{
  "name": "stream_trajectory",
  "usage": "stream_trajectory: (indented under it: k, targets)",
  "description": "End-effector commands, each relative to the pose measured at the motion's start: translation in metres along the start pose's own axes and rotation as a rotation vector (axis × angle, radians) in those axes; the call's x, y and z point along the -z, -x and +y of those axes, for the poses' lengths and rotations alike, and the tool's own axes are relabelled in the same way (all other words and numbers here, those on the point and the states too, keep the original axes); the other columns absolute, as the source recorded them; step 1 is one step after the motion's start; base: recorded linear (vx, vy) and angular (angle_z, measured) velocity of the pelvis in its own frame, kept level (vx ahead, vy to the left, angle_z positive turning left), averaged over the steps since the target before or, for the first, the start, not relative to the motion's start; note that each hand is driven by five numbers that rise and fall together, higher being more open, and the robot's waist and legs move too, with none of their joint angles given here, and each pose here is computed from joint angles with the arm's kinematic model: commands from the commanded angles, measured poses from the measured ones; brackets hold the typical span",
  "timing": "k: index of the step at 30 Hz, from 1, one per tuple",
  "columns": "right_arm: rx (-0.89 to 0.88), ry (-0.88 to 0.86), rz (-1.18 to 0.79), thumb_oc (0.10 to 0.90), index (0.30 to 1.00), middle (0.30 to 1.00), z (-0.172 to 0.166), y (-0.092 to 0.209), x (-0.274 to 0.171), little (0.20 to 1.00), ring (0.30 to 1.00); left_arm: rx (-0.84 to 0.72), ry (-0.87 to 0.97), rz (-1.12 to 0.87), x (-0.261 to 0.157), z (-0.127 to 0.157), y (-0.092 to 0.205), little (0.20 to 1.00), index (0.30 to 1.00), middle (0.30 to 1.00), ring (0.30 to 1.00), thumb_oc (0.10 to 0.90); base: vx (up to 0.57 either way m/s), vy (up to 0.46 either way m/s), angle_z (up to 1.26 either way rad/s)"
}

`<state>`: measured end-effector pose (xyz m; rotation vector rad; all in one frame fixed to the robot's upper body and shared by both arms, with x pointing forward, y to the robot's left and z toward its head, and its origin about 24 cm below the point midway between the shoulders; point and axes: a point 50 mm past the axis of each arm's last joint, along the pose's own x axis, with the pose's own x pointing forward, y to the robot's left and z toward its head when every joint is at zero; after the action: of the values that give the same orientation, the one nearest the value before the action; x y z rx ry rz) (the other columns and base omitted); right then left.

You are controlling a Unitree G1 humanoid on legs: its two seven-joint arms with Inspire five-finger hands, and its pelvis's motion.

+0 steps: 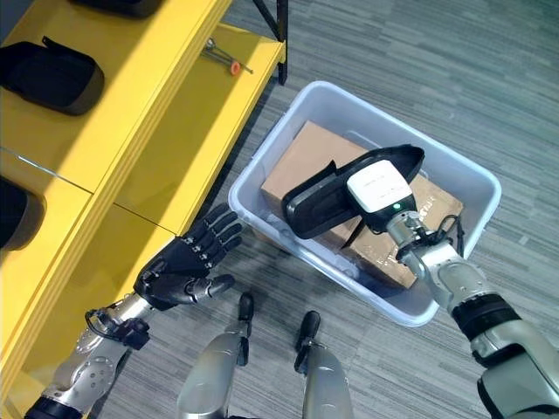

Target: Move parts from the plastic box to the shelf.

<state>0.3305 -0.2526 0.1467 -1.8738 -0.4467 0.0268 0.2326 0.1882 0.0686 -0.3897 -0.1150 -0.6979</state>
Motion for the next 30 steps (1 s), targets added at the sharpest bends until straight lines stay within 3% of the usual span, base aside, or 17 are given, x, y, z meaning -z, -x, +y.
stream_trajectory:
  k: [1, 6, 9, 10, 11, 12, 13, 16, 17, 18, 19, 20, 24, 30]
  targets:
    - [0.178, -0.105, 0.054, 0.4, 0.3, 0.3, -0.042, -0.008, 0.012, 0.3, 0.3, 0.084, -0.117, -0.131, -0.017, -0.018, -0.001, 1.0, 1.0, 1.0, 1.0, 0.9, 0.12, 0.06, -0.09]
    - [0.075, -0.226, 0.058, 0.4, 0.3, 0.3, -0.031, 0.005, 0.001, 0.3, 0.3, -0.019, -0.38, -0.199, -0.034, -0.015, 0.003, 1.0, 1.0, 1.0, 1.0, 0.9, 0.12, 0.066, -0.04]
    - [0.074, -0.226, 0.059, 0.4, 0.3, 0.3, -0.031, 0.005, 0.001, 0.3, 0.3, -0.019, -0.38, -0.198, -0.034, -0.015, 0.003, 1.0, 1.0, 1.0, 1.0, 0.9, 0.03, 0.018, -0.1]
    - [0.051, -0.245, 0.062, 0.4, 0.3, 0.3, -0.028, 0.007, -0.001, 0.3, 0.3, -0.044, -0.467, -0.228, -0.041, -0.015, 0.004, 1.0, 1.0, 1.0, 1.0, 0.9, 0.21, 0.102, -0.05]
    - [-0.021, -0.28, 0.094, 0.4, 0.3, 0.3, -0.022, 0.014, -0.001, 0.3, 0.3, -0.108, -0.785, -0.318, -0.065, -0.019, 0.0, 1.0, 1.0, 1.0, 1.0, 0.9, 0.26, 0.136, -0.03]
    - [-0.061, -0.316, 0.12, 0.4, 0.3, 0.3, -0.02, 0.015, 0.0, 0.3, 0.3, -0.125, -0.936, -0.364, -0.074, -0.022, -0.003, 1.0, 1.0, 1.0, 1.0, 0.9, 0.27, 0.133, -0.04]
    - [-0.099, -0.362, 0.133, 0.4, 0.3, 0.3, -0.018, 0.015, 0.001, 0.3, 0.3, -0.146, -1.022, -0.394, -0.085, -0.021, -0.006, 1.0, 1.0, 1.0, 1.0, 0.9, 0.1, 0.059, -0.07]
    - [-0.099, -0.362, 0.134, 0.4, 0.3, 0.3, -0.018, 0.015, 0.001, 0.3, 0.3, -0.147, -1.025, -0.395, -0.084, -0.021, -0.006, 1.0, 1.0, 1.0, 1.0, 0.9, 0.03, 0.021, -0.14]
    - [-0.159, -0.455, 0.154, 0.4, 0.3, 0.3, -0.013, 0.016, 0.001, 0.3, 0.3, -0.169, -1.104, -0.439, -0.094, -0.021, -0.008, 1.0, 1.0, 1.0, 1.0, 0.9, 0.11, 0.153, -0.1]
    - [-0.265, -0.637, 0.144, 0.4, 0.3, 0.3, -0.003, 0.017, -0.009, 0.3, 0.3, -0.2, -1.328, -0.549, -0.111, -0.024, -0.017, 1.0, 1.0, 1.0, 1.0, 0.9, 0.1, 0.154, -0.05]
    - [-0.265, -0.639, 0.147, 0.4, 0.3, 0.3, -0.003, 0.018, -0.009, 0.3, 0.3, -0.205, -1.341, -0.556, -0.109, -0.024, -0.018, 1.0, 1.0, 1.0, 1.0, 0.9, 0.08, 0.156, 0.01]
    - [-0.283, -0.699, 0.106, 0.4, 0.3, 0.3, -0.007, 0.015, -0.013, 0.3, 0.3, -0.193, -1.489, -0.618, -0.114, -0.027, -0.023, 1.0, 1.0, 1.0, 1.0, 0.9, 0.02, 0.048, -0.01]
    - [-0.309, -0.788, 0.034, 0.4, 0.3, 0.3, -0.02, 0.01, -0.022, 0.3, 0.3, -0.155, -1.635, -0.716, -0.116, -0.031, -0.035, 1.0, 1.0, 1.0, 1.0, 0.9, 0.01, 0.048, -0.18]
    - [-0.287, -0.833, -0.035, 0.4, 0.3, 0.3, -0.039, 0.002, -0.032, 0.3, 0.3, -0.058, -1.653, -0.737, -0.112, -0.04, -0.045, 1.0, 1.0, 1.0, 1.0, 0.9, -0.01, 0.03, -0.14]
